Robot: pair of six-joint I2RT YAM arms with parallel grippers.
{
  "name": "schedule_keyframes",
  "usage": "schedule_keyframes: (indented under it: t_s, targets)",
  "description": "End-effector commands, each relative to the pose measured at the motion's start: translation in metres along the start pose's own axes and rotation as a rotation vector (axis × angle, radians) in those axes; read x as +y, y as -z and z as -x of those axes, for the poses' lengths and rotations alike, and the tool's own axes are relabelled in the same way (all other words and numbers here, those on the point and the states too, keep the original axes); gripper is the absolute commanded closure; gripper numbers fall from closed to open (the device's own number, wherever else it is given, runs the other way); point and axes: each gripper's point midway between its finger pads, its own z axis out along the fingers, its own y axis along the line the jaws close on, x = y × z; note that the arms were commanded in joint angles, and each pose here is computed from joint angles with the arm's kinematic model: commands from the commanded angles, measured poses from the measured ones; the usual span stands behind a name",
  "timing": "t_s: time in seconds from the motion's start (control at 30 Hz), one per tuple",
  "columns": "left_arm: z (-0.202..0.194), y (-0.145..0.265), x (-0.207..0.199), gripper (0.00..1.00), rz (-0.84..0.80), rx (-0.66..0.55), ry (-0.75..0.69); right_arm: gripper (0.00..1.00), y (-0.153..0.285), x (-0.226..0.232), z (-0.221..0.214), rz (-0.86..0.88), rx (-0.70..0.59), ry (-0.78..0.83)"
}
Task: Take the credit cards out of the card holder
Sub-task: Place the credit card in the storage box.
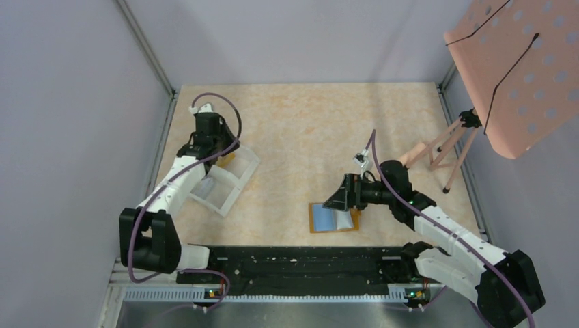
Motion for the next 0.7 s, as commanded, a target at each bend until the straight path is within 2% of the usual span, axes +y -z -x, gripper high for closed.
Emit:
schedule_keyframes:
  t_s: [0.0, 0.13, 0.17, 0.67]
  targets:
    - [-0.02, -0.007, -0.003, 0.72, -0.023, 0.103, -0.14, 0.01, 0.005, 0.011, 0.024, -0.002, -0.066, 0.04]
    - [-0.033, -0.021, 0.012, 0.97, 0.029, 0.138, -0.172, 0.01, 0.006, 0.014, 0.025, 0.004, -0.072, 0.038]
    - [-0.036, -0.024, 0.014, 1.0, 0.035, 0.148, -0.176, 0.01, 0.006, 0.014, 0.026, 0.006, -0.071, 0.04]
    - [-0.057, -0.06, 0.055, 1.0, 0.176, 0.166, -0.253, 0.01, 0.01, 0.02, 0.025, 0.021, -0.07, 0.084]
